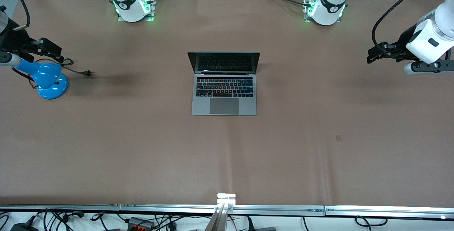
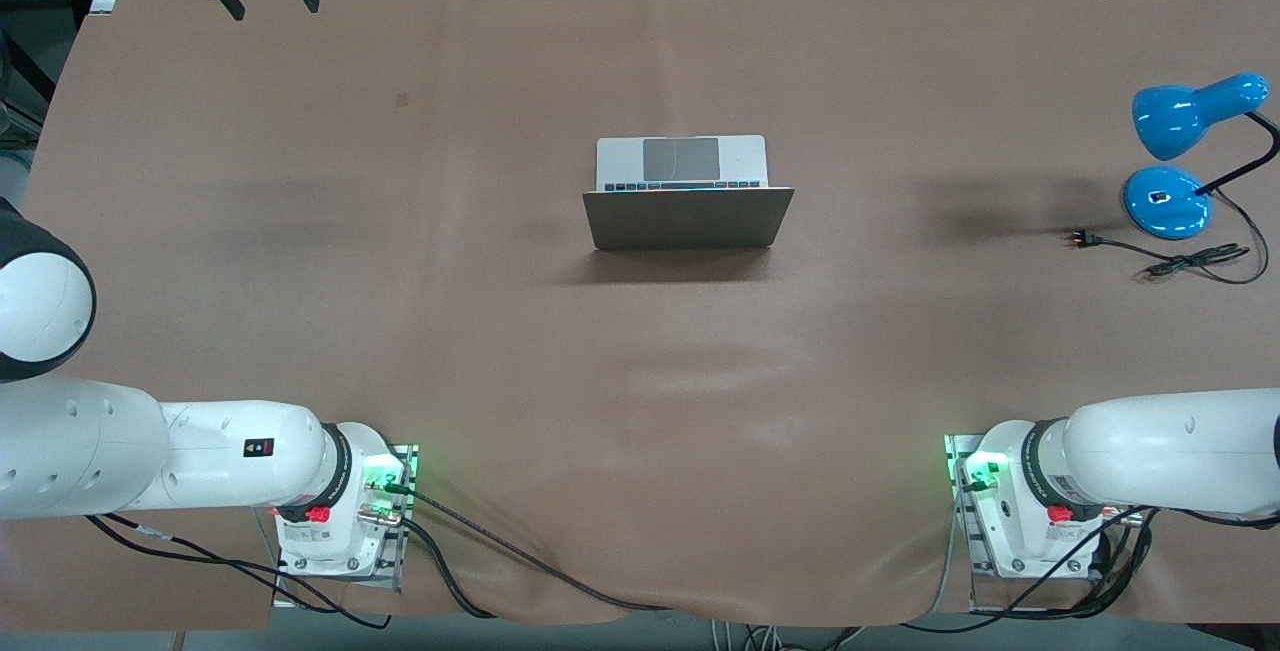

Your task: Close laptop with both arms from behind

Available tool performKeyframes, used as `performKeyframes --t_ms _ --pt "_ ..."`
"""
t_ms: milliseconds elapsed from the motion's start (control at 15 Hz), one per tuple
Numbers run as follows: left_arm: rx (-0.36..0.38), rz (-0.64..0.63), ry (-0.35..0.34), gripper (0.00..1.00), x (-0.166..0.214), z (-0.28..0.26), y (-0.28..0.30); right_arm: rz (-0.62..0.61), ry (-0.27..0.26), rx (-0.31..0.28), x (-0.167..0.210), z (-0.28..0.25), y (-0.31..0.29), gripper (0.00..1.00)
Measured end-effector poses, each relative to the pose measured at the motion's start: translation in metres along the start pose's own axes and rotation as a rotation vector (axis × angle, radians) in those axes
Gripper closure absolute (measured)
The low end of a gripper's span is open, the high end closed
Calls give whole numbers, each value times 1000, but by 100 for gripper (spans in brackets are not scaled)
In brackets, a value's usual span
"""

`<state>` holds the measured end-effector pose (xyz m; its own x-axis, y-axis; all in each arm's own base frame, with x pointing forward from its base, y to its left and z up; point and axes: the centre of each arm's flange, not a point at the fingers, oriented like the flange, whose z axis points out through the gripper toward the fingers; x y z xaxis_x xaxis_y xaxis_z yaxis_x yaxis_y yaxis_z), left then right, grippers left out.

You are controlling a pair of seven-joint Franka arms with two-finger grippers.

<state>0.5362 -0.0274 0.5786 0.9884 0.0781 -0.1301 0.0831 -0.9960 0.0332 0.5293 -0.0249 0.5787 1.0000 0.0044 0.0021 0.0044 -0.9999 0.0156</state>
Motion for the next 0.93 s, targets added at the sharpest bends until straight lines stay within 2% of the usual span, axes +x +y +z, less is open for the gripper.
performKeyframes --t_ms 400,467,533,800,867,933 --pt "0 0 -2 0 0 0 0 -3 -3 1 -4 -5 -1 0" --pt "0 0 -3 0 0 0 0 -4 -5 1 -5 -5 -2 7" --pt "1 0 -8 7 -1 1 0 -4 -12 1 -5 -4 -2 18" --pt "3 1 -27 43 -3 1 0 -3 -39 2 -8 1 -2 58" --pt "5 3 -35 57 -4 1 1 -3 -43 2 -7 2 -2 67" --pt "7 8 -47 66 -6 1 3 -3 -46 2 -7 4 -2 79"
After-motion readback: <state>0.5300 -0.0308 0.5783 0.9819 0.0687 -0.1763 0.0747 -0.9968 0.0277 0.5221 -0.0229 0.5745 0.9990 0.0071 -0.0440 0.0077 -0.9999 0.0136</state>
